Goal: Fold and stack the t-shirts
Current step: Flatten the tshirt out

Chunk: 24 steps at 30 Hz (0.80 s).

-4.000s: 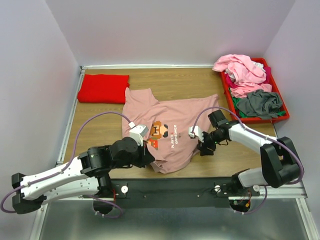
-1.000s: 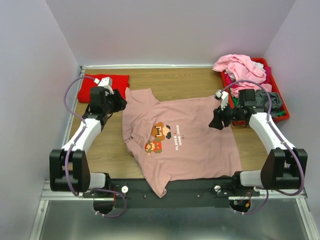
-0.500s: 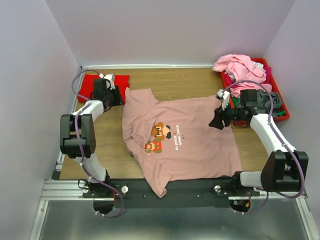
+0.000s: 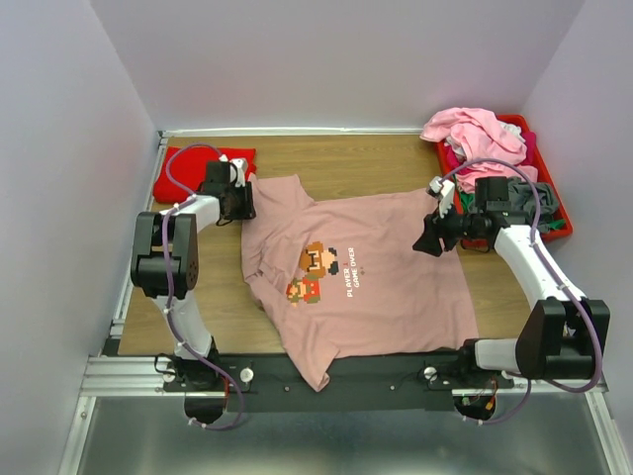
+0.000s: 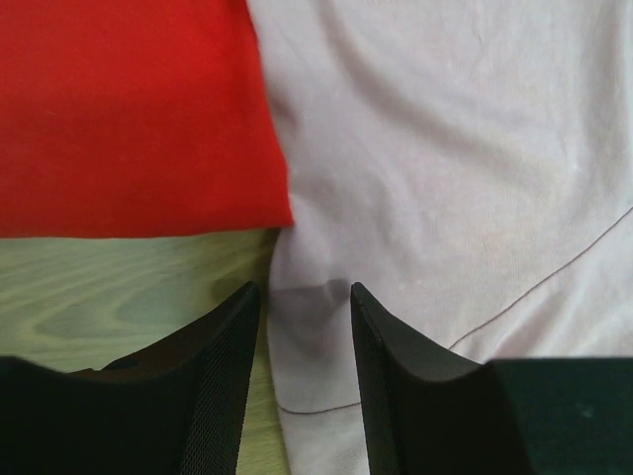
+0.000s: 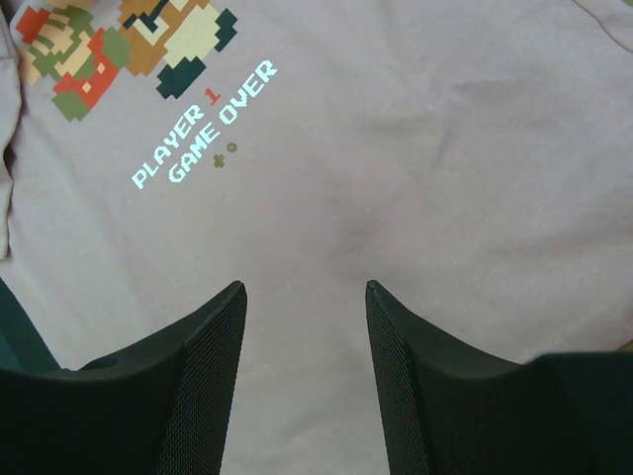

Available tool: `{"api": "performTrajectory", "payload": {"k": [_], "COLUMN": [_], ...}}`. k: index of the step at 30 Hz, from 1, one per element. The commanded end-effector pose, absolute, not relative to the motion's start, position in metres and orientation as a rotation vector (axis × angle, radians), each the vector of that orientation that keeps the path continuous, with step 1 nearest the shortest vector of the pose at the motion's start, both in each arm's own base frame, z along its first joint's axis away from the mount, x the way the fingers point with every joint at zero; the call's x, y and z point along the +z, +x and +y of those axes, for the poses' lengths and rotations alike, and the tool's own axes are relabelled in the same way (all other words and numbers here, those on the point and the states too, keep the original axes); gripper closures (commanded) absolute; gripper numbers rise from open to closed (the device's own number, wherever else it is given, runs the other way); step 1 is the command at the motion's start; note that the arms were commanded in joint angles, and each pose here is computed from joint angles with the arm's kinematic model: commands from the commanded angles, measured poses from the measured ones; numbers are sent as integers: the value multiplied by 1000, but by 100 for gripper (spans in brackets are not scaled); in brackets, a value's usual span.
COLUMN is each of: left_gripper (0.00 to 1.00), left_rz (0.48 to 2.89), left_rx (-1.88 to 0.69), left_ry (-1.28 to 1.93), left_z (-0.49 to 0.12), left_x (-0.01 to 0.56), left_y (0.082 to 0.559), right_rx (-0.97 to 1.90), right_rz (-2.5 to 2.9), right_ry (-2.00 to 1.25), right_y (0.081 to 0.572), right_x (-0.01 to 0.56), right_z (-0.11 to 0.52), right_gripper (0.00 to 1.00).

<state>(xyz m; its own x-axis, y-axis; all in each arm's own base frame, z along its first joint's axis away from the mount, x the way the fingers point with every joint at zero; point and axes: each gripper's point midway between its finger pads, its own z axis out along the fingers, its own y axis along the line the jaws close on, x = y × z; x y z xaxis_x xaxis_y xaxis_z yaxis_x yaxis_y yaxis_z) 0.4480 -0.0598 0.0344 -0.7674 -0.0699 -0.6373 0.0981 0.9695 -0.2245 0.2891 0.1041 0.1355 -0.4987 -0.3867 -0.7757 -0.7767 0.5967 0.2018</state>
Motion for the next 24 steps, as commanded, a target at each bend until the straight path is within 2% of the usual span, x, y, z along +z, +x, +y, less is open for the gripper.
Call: {"api": "performTrajectory", "payload": {"k": [1,6,9,11,18,21,24], "left_gripper": [51,55,70,75,87,97,100], "left_rz": [2457,2476,2471,2450,2405,2389,2355], "left_rx": [-268,-267,-268,-265,-286,-307,-326], "left_ry": [29,44,51,52,69,79,92], "left_z": [-55,-60,-62,-63,-67,-71,-74], "left_x": [29,24,28,37,54,60,72], "left_y": [447,446,446,447,447,447,448], "right_rx": [723,722,720,720,718,715,715], "right_rz": [2103,2102,2103,2105,2112,2116,2116], "right_ry": [-907,-908,-907,-908,-906,-906,-907], "right_y": [287,287,287,287,287,288,288], "right_x": [139,139,139,138,136,136,135], "right_z": [105,105,105,105,104,104,104], "right_gripper": [41,41,41,41,41,41,41]}}
